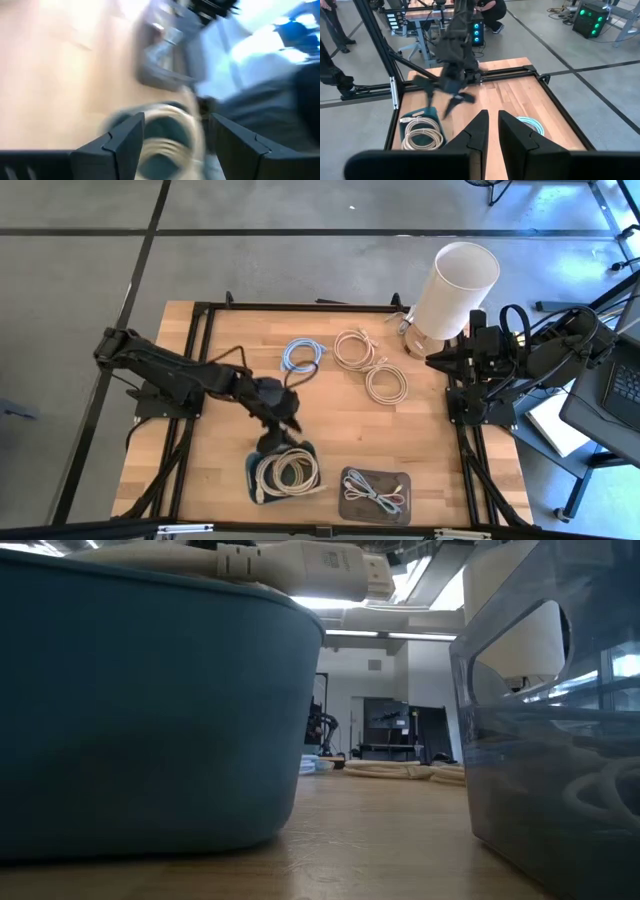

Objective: Pick & Place USB Port
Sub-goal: Put the blue HDMI cable into the blue bin

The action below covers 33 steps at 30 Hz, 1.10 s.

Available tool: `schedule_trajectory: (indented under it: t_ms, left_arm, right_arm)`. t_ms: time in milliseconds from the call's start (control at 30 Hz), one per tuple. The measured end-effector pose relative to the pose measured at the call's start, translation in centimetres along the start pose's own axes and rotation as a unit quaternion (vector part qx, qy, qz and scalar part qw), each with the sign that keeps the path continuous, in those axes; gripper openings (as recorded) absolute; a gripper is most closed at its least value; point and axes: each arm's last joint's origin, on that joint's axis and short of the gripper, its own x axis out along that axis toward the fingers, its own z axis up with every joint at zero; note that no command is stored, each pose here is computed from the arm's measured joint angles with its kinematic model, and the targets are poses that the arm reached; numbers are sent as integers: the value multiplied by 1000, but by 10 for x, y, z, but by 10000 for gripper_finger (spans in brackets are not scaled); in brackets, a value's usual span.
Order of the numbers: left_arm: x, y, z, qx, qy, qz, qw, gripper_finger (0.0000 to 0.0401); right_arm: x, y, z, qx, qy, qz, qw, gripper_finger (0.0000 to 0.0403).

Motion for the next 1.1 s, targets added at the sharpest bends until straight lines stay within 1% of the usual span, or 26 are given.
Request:
schedule_trajectory:
  t_ms: [67,133,267,333,367,433,533,633,767,900,1100]
  left_arm:
    - [-8,10,2,33,-10,58,998,216]
    - [-14,23,3,65,-9,128,990,216]
    - [-20,48,4,109,8,252,962,216]
    - [-21,62,3,122,37,290,949,216]
    - [-20,70,3,126,49,298,945,216]
    - [-17,85,4,120,67,304,943,216]
    - [-9,114,3,84,102,310,941,212]
    - [-2,139,0,48,124,298,945,203]
    - [7,166,-4,45,150,295,943,187]
    - [10,183,-5,49,157,302,939,177]
    - [3,199,-2,23,135,319,938,178]
  right_arm:
    - [0,0,0,0,0,0,1000,46]
    - [1,1,0,-1,1,0,1000,46]
    - [3,3,0,-2,3,-1,1000,46]
    - [4,4,-1,-4,4,-1,1000,46]
    - [5,5,-1,-5,5,-2,1000,46]
    - [5,5,-1,-6,6,-2,1000,46]
    - [7,7,-1,-8,7,-3,1000,46]
    - [9,9,-1,-10,9,-4,1000,46]
    - [10,10,-1,-11,11,-5,1000,46]
    - [12,12,-2,-14,13,-5,1000,46]
    - [14,14,-2,-18,15,-7,1000,45]
